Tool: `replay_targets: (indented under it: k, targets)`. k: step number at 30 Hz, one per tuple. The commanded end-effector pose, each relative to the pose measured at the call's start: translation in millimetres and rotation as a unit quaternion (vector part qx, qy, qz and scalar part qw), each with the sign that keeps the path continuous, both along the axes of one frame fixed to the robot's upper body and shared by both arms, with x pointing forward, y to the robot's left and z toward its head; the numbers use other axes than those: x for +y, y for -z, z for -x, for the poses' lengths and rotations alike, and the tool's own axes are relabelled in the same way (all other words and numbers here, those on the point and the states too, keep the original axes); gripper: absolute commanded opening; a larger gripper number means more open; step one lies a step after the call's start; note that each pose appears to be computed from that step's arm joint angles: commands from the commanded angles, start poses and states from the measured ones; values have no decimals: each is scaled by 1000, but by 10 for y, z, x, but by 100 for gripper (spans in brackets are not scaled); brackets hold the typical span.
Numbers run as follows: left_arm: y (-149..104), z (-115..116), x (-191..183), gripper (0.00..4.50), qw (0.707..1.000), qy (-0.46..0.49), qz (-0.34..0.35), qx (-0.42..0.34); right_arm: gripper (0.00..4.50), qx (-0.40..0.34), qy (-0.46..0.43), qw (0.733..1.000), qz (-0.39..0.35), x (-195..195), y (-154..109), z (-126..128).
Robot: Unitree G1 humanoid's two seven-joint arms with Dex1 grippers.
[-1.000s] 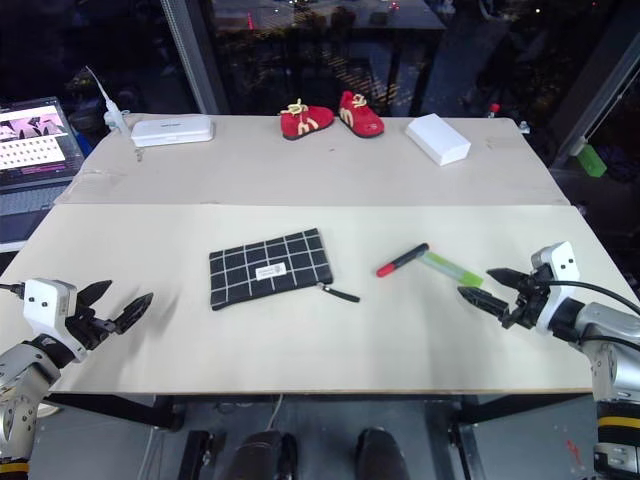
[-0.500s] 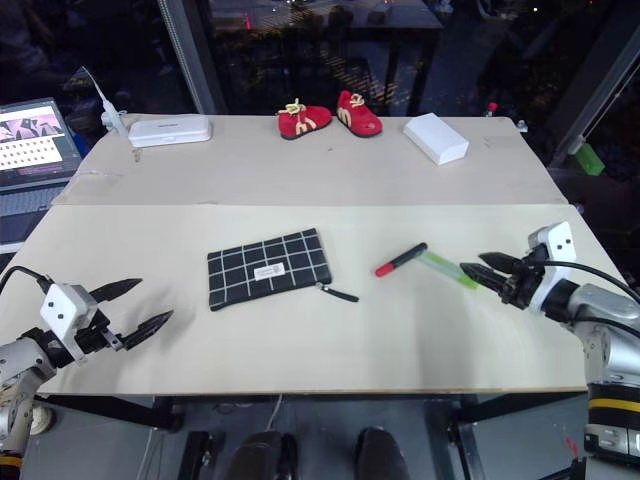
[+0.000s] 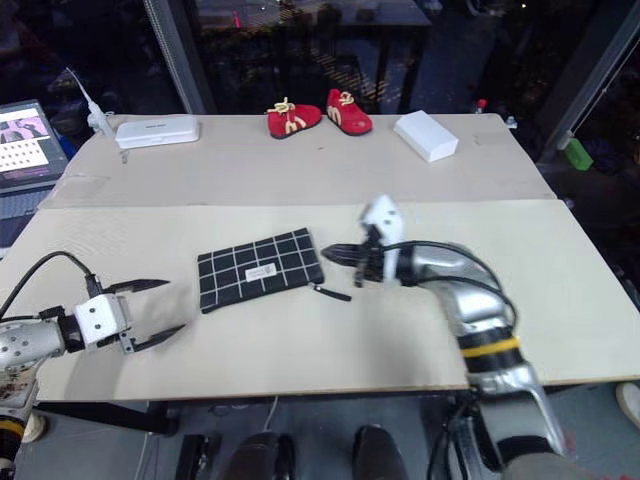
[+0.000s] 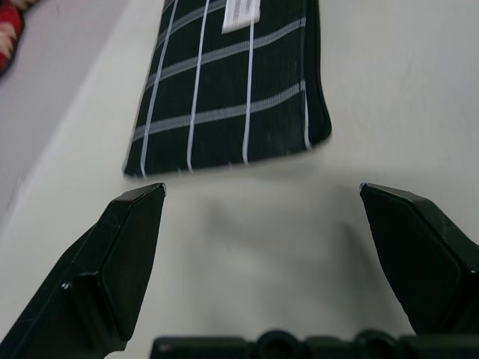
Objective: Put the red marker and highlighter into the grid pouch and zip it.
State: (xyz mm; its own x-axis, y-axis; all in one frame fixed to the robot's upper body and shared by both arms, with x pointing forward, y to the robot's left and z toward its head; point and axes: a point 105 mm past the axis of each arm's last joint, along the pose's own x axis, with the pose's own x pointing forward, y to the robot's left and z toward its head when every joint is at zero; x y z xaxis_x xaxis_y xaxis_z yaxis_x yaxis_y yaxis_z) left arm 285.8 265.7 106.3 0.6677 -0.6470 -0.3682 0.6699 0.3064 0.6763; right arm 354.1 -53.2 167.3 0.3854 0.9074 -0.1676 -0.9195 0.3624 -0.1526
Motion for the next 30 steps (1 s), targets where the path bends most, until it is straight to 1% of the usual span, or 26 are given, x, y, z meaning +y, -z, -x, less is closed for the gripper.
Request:
replay_targets:
  k: [1,4,6,8,9,11,13,20,30]
  targets:
    - [36,-44,45,450,995,18,-88,-31,6,-9,-6,1000,19,153,44,-86]
    - [50,-79,18,450,994,23,-96,-44,6,-8,-29,998,55,250,226,-80]
    - [34,-102,-3,450,994,24,-95,-53,6,-8,-33,997,64,293,282,-101]
    - [-13,-127,-47,450,994,27,-90,-62,6,-16,-14,996,84,326,350,-206]
    - [-40,-137,-73,450,993,31,-89,-66,6,-28,16,994,108,314,399,-324]
    - [-82,-147,-102,450,993,35,-84,-71,6,-57,55,986,146,278,452,-481]
    - [-127,-162,-121,450,994,33,-74,-76,6,-73,65,981,166,258,469,-549]
    - [-132,-181,-95,450,994,32,-75,-74,6,-84,36,984,153,302,369,-530]
    - [-30,-222,-41,450,995,33,-66,-63,6,-68,22,989,129,308,279,-497]
